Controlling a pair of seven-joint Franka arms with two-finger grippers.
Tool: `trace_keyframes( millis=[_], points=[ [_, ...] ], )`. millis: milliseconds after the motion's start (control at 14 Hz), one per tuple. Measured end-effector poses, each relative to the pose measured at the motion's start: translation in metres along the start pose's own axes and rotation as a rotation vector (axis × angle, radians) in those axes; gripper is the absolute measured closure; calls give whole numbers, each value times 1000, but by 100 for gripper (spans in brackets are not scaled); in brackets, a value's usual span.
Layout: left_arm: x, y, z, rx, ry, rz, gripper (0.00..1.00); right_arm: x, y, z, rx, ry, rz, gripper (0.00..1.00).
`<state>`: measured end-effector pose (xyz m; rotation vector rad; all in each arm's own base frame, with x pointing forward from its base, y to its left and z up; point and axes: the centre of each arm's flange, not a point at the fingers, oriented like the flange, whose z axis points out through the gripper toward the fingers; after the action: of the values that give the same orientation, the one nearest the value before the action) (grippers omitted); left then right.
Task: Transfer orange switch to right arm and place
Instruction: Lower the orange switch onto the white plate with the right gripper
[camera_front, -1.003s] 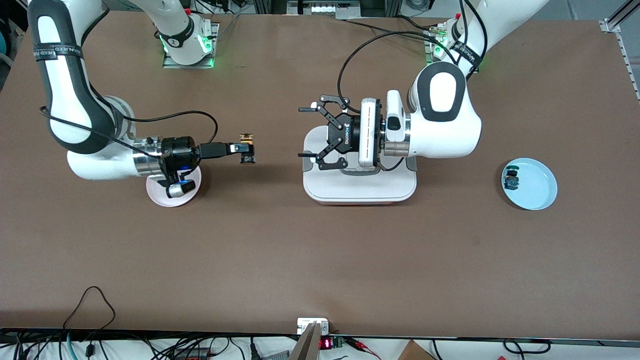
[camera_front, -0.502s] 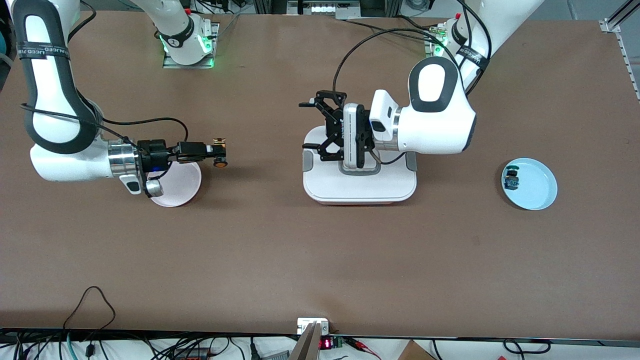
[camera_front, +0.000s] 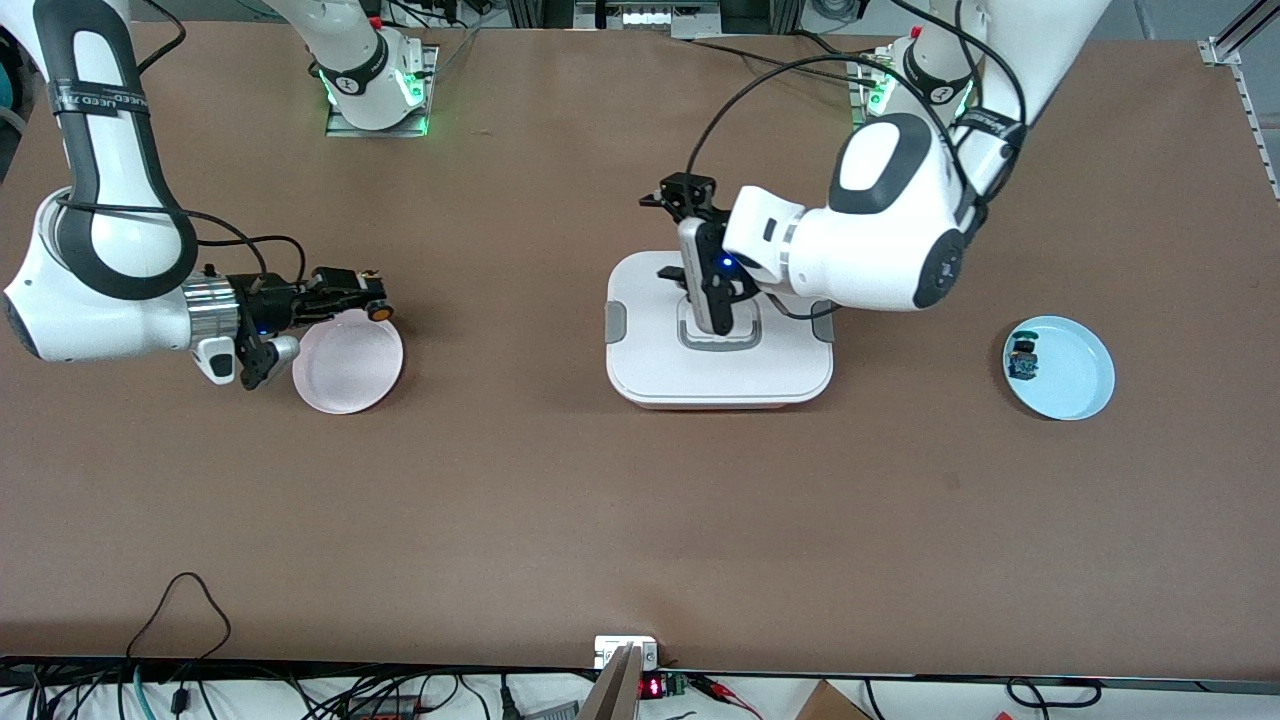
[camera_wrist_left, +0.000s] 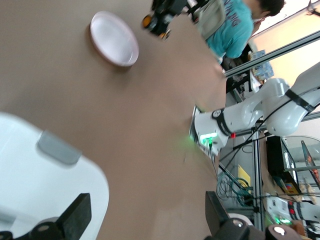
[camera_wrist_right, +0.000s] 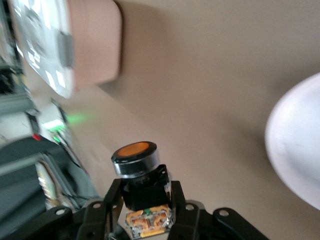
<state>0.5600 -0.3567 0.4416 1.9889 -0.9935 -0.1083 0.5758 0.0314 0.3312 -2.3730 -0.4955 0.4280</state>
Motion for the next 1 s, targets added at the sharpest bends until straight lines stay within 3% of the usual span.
trace_keyframes(
  millis=[143, 287, 430, 573, 788, 1003],
  points=[
    [-20, -19, -26, 63, -101, -74, 0, -6, 13, -4, -112, -58, -80, 56],
    [-36, -28, -53, 154, -204, -158, 0, -4, 24, -13, -258, -81, -211, 56],
    [-45, -23, -79, 297, -313, -251, 0, 1, 32, -23, -389, -115, -347, 56],
    [-52, -21, -104, 471, -391, -315, 0, 5, 34, -28, -484, -157, -461, 56],
    [-75, -30, -164, 683, -382, -426, 0, 16, 26, -25, -547, -187, -586, 56],
    [-127, -49, -253, 794, -258, -581, 0, 19, 29, -4, -573, -211, -634, 56]
  ],
)
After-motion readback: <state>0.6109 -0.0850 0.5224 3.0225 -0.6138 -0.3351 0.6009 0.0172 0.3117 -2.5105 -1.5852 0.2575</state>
